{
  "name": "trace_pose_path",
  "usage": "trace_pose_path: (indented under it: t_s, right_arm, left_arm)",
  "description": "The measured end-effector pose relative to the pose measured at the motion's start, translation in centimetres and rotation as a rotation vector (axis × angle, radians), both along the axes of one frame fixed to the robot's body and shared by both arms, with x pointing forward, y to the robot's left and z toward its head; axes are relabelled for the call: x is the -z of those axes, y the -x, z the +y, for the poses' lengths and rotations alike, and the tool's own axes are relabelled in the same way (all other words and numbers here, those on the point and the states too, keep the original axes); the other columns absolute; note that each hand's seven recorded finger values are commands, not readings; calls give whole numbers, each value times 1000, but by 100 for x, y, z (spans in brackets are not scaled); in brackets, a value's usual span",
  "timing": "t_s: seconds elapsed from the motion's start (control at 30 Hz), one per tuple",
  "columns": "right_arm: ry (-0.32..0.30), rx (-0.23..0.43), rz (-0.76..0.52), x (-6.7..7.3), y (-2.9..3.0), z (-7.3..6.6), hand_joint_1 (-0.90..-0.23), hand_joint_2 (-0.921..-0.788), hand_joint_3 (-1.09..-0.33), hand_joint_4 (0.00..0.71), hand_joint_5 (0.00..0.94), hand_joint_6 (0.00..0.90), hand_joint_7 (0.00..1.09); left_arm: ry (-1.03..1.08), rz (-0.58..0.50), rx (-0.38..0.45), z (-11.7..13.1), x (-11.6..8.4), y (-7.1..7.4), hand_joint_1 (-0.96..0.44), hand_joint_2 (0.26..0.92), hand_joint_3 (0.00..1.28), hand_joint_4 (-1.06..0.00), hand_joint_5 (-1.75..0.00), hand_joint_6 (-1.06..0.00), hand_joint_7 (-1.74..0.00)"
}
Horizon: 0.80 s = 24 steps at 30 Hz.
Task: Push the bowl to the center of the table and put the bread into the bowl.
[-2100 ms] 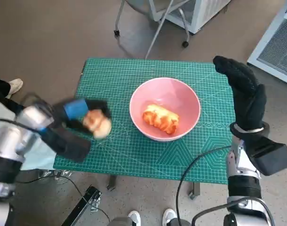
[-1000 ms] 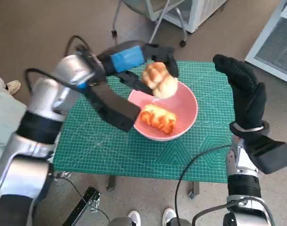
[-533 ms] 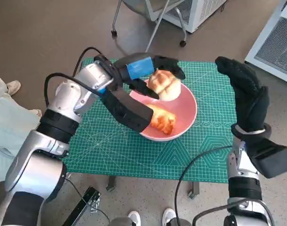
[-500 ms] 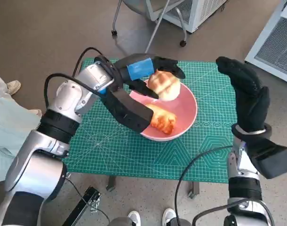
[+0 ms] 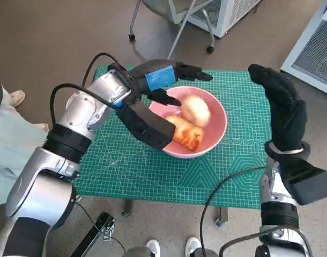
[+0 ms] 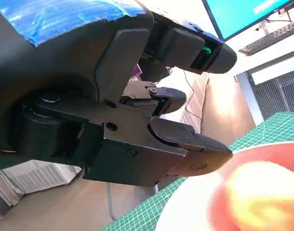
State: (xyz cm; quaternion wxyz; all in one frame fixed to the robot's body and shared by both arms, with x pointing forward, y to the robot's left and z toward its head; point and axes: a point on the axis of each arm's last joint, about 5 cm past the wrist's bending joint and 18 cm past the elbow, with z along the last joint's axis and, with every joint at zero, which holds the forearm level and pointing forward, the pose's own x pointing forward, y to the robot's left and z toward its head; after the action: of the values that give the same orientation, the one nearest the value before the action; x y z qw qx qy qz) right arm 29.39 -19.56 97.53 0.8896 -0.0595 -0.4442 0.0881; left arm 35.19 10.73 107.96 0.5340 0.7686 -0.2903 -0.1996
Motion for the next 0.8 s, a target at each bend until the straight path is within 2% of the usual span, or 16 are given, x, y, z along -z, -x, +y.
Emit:
trace_pose_path:
  t_s: [0.17, 0.37, 0.63, 0.8]
  right_arm:
    - [-4, 4, 0, 0, 0, 0, -568, -921, -796, 365, 0, 39, 748]
    - [-7, 5, -3, -7, 1, 4, -567, -921, -796, 366, 1, 39, 749]
    - [-9, 4, -22, -48, 5, 8, -567, -921, -796, 367, 1, 40, 751]
    - [-14, 5, -30, -83, 6, 13, -566, -921, -799, 368, 2, 41, 754]
  left_arm:
    - [4, 3, -1, 6, -4, 0, -42, 920, 96, -257, 0, -505, -75]
    - [74, 37, 9, 53, -53, 4, -53, 888, 44, -279, -11, -523, -66]
    - [441, 164, 115, 243, -133, 41, 14, 878, 22, -376, -47, -564, -81]
    - [771, 190, 205, 394, -16, 106, 38, 880, 20, -445, -77, -593, -106]
